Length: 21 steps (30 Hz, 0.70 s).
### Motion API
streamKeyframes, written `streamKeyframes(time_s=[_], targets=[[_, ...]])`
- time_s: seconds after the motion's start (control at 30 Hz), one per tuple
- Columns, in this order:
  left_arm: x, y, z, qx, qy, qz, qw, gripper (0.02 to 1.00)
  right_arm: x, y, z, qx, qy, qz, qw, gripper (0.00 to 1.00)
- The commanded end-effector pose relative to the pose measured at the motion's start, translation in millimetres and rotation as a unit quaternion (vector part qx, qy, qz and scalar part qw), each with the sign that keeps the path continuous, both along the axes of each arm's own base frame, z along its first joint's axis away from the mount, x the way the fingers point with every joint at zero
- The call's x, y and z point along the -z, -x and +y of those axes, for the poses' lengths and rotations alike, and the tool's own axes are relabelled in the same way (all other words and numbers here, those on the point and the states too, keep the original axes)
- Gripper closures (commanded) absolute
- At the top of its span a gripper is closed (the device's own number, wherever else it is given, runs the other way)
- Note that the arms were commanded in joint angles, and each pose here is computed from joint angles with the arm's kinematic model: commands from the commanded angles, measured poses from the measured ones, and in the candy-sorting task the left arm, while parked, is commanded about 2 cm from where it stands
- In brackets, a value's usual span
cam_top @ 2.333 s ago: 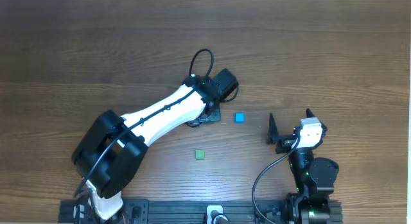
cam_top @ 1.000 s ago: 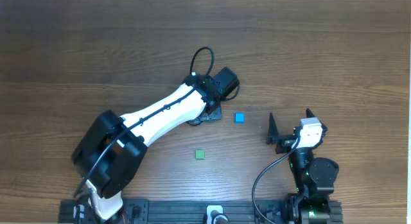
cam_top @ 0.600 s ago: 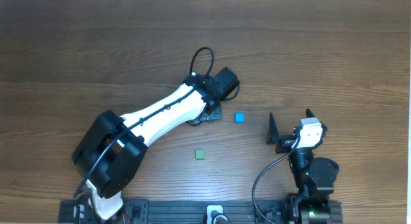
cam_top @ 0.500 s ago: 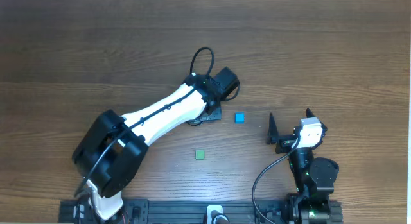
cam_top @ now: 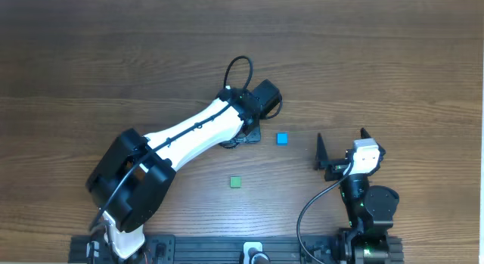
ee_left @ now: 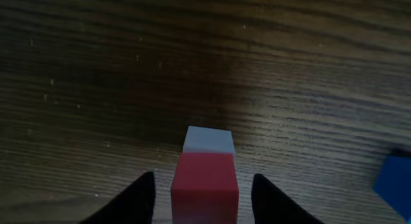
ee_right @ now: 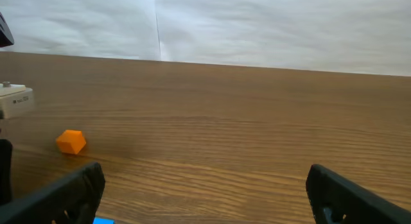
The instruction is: Stack Cubes
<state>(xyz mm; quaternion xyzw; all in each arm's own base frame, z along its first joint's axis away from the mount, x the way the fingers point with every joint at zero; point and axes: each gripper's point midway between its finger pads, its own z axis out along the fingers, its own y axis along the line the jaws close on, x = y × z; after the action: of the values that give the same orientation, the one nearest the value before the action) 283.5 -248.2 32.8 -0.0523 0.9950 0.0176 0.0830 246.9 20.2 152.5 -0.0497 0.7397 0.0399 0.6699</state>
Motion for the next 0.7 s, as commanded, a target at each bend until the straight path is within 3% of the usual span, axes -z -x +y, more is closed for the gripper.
streamKeyframes(time_s=[0.03,0.1,0.43,0.7], targets=[[0,-5,-2,-0.003,-0.004,-0.007,1.0,0.406,4,0,1,0.0,-0.004,0.006,1.0,0.009],[-3,-9,-1,-0.005,-0.006,-0.016,1.0,0.314,4,0,0,0.0,-0.004,0.006,1.0,0.009],[-60,-78,2,-0.019,0.018,-0.078,0.997,0.292,4,0,1,0.0,-0.004,0.006,1.0,0.007],[-37,-113,2,-0.015,0.024,-0.06,0.998,0.299,4,0,0,0.0,-0.004,0.006,1.0,0.007]])
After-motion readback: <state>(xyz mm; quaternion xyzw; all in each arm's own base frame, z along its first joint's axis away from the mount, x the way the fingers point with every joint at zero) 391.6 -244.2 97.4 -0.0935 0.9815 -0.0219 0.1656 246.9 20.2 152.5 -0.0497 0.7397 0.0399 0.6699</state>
